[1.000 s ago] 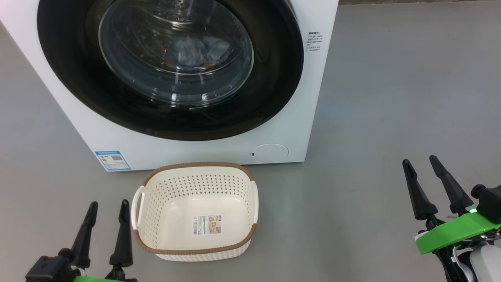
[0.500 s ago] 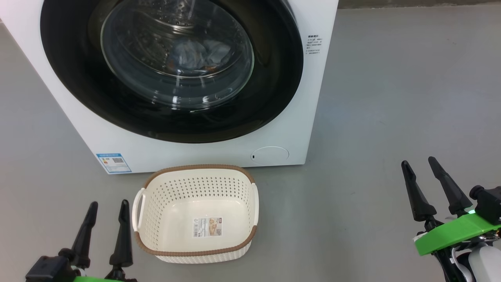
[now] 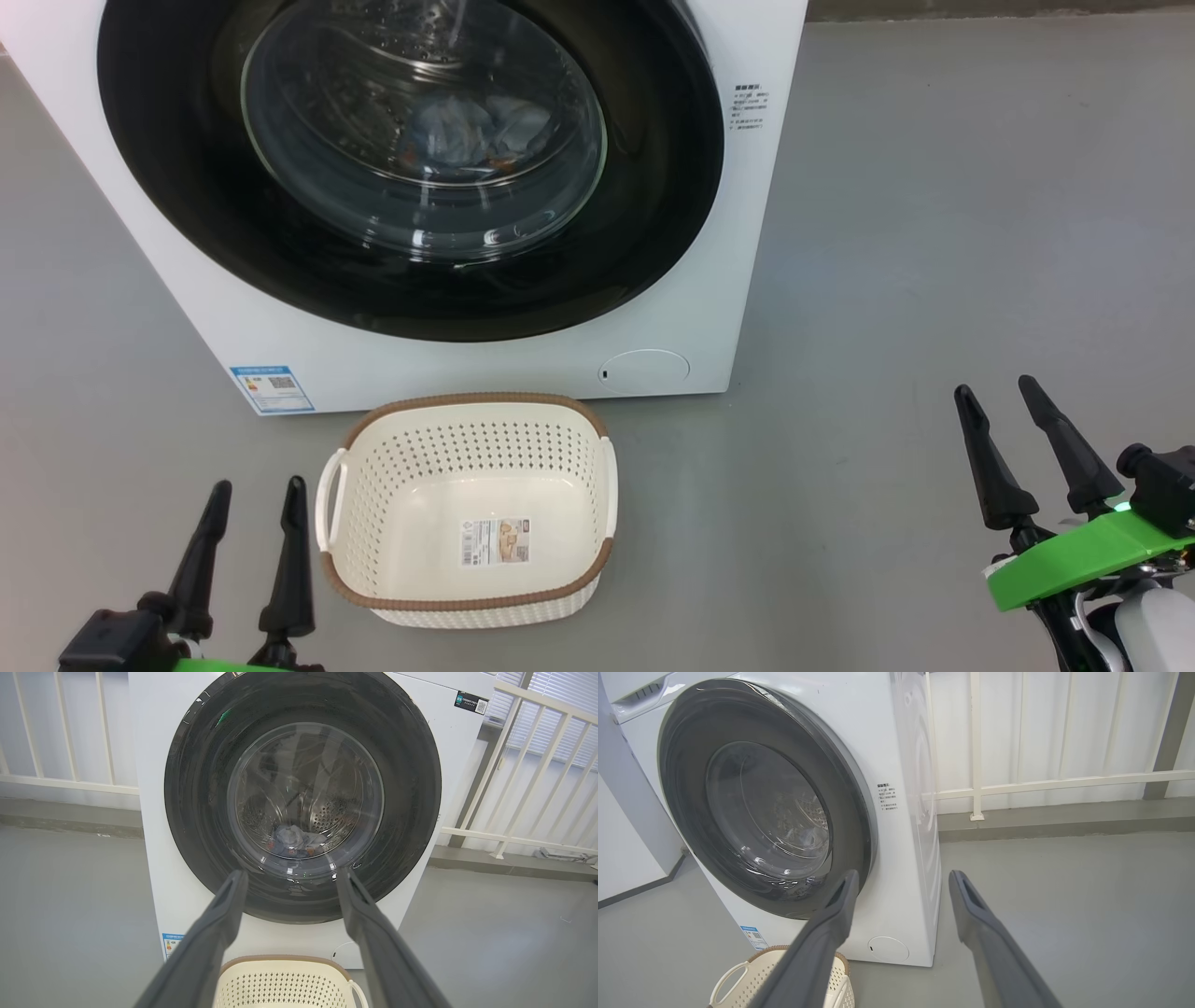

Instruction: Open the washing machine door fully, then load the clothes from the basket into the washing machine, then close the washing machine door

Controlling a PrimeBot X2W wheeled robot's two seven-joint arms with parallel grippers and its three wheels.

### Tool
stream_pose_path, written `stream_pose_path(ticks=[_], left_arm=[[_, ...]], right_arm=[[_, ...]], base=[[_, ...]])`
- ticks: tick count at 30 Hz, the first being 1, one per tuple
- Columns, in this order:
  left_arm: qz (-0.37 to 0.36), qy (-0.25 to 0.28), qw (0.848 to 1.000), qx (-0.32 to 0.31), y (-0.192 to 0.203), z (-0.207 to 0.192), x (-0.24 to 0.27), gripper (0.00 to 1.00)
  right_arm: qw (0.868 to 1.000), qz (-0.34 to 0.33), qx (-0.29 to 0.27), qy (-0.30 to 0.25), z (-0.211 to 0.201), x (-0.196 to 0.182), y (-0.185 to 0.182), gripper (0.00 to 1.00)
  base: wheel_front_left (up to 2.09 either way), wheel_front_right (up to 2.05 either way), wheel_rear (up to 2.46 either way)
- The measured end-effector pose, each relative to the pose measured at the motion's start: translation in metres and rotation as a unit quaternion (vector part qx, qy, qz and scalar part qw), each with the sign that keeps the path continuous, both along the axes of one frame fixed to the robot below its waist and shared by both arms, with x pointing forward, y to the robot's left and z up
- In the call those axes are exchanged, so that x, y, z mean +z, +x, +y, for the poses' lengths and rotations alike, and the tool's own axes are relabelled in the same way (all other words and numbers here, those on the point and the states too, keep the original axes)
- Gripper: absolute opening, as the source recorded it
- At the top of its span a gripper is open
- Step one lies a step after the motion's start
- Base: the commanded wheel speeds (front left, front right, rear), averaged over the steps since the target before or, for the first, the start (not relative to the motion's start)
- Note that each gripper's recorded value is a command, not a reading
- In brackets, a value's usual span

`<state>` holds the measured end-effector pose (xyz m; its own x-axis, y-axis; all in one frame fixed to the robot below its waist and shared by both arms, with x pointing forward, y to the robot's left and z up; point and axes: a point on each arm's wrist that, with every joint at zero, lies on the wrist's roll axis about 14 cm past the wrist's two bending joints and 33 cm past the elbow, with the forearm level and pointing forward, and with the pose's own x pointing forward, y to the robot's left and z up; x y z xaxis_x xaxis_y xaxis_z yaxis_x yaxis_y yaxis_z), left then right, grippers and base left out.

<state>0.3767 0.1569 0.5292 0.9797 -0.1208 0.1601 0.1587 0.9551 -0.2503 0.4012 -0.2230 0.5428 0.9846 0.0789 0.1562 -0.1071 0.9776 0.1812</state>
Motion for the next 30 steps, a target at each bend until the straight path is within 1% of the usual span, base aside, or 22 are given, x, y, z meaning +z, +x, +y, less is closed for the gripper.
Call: stream_pose_path(ticks=[4, 5, 12, 30], left_arm=[[0.001, 0.001, 1.000, -0.001, 0.000, 0.000, -0.001, 1.00], [0.002, 0.001, 1.000, -0.002, 0.000, -0.001, -0.001, 0.00], [0.057, -0.018, 0.998, -0.005, -0.011, -0.010, -0.034, 0.00], [0.087, -0.107, 0.990, 0.009, -0.012, -0.001, -0.042, 0.00]], right_arm=[[1.000, 0.007, 0.000, 0.000, 0.000, -0.005, -0.002, 1.00], [1.000, 0.010, 0.000, 0.001, 0.000, -0.007, -0.003, 0.00], [0.997, 0.069, -0.008, 0.030, 0.007, -0.048, -0.016, 0.00], [0.989, 0.084, -0.019, 0.118, 0.005, -0.050, -0.015, 0.00]], base=[[0.00, 0.00, 0.00], [0.00, 0.00, 0.00], [0.00, 0.00, 0.00], [0.00, 0.00, 0.00]])
